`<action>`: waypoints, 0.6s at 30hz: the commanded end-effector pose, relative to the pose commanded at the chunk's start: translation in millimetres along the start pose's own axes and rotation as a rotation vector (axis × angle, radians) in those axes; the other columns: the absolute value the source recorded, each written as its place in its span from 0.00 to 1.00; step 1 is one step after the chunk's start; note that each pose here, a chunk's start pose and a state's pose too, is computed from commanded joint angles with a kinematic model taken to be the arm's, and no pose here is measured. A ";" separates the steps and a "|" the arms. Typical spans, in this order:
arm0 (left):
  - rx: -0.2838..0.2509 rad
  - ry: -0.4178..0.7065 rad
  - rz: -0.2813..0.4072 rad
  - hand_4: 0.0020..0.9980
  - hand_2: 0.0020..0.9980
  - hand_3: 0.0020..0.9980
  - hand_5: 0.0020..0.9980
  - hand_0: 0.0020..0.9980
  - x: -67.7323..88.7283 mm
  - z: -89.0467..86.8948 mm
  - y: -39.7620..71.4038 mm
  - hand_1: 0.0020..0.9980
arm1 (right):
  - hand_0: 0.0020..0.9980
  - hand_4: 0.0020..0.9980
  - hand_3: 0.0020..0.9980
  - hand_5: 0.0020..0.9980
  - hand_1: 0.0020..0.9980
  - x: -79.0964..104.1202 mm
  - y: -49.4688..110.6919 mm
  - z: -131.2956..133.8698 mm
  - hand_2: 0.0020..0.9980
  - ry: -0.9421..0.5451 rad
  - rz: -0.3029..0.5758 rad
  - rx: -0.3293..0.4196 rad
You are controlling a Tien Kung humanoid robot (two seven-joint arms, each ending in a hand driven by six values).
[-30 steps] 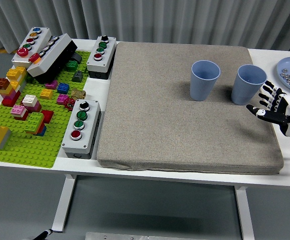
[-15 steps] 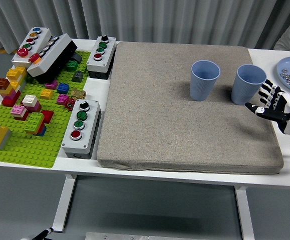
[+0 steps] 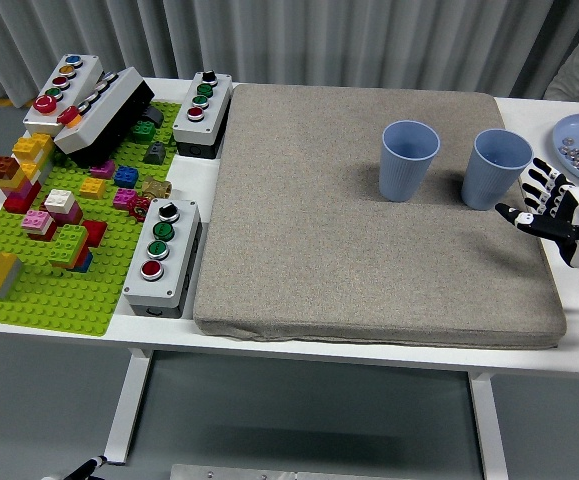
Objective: Pick cup pour cup place
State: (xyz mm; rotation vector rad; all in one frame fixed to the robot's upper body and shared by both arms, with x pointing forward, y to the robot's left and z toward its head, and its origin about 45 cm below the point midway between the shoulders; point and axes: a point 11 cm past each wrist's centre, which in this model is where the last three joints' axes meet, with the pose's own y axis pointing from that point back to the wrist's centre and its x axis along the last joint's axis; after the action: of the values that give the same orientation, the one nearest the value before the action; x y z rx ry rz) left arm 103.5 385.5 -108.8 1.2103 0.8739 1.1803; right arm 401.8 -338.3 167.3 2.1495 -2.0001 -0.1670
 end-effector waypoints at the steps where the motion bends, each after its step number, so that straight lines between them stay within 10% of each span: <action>1: 0.000 0.000 0.000 0.64 0.88 0.81 1.00 0.83 0.0 0.1 0.0 0.83 | 1.00 0.90 1.00 0.27 0.97 0.0 -0.3 0.3 1.00 0.000 0.000 -0.001; 18: 0.000 -0.003 0.001 0.64 0.88 0.81 1.00 0.83 0.5 0.5 0.1 0.83 | 1.00 0.90 1.00 0.29 0.97 -1.8 -10.5 -2.0 1.00 -0.002 -0.004 -0.007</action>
State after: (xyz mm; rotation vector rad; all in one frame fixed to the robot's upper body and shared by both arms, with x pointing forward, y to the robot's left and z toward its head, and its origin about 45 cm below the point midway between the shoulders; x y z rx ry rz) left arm 104.0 385.9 -108.6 1.2120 0.8713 1.1787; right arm 412.3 -335.7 166.8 2.1495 -1.9933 -0.1764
